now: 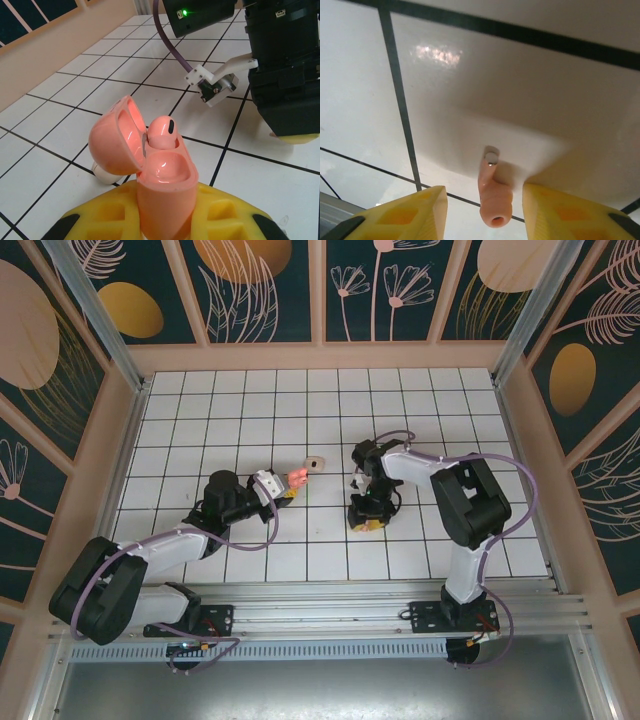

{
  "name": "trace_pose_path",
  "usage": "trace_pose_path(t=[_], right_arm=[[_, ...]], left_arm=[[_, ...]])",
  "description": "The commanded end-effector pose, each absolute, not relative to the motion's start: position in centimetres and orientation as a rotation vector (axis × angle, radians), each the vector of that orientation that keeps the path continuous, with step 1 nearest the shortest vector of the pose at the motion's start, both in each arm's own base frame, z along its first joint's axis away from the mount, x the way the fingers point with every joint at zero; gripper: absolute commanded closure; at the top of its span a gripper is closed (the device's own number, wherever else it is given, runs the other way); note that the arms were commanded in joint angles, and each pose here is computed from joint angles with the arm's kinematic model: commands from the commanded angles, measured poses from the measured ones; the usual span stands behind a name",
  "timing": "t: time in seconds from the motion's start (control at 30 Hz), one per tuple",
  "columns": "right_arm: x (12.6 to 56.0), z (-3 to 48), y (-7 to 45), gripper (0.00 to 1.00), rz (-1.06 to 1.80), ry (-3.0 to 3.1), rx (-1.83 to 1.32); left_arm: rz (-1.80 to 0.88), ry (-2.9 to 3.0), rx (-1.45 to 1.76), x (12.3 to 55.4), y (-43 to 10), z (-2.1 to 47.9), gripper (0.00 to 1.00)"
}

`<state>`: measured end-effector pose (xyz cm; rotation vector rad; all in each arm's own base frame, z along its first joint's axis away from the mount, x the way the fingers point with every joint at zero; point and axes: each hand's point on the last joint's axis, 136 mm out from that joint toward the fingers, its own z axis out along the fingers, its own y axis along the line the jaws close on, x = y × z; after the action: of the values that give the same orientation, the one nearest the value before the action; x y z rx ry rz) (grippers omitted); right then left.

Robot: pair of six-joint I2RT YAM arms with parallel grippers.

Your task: Insert wireless bluetooth earbuds into charging case

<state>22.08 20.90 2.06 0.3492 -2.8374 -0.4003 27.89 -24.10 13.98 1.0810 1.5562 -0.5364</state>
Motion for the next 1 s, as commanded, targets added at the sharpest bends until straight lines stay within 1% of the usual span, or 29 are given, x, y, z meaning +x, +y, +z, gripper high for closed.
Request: trace_pose_path(t=[0.0, 0.27, 0.6, 0.77, 0.97], right_arm=[[23.9, 4.0, 21.2, 0.54, -0.408, -2.917, 0.355], [24.0, 2.5, 21.7, 0.54, -0.43, -2.885, 0.374], [23.7, 2.1, 23.9, 0.57, -0.56, -2.833, 0.467], [23.6, 2.1, 25.1, 0.6, -0.592, -2.815, 0.563], [22.9, 3.5, 26.8, 0.65, -0.663, -2.78, 0.669]], left_arm=[[-0.542, 1.529, 1.065, 28.2, -24.4, 15.5, 1.0], [-0.542, 1.532, 1.063, 28.2, -24.4, 15.5, 1.0], [-0.547, 1.538, 1.064, 28.2, -24.5, 15.4, 1.0], [-0.55, 1.543, 1.065, 28.2, -24.5, 15.3, 1.0], [-0.549, 1.542, 1.062, 28.1, -24.4, 15.4, 1.0]])
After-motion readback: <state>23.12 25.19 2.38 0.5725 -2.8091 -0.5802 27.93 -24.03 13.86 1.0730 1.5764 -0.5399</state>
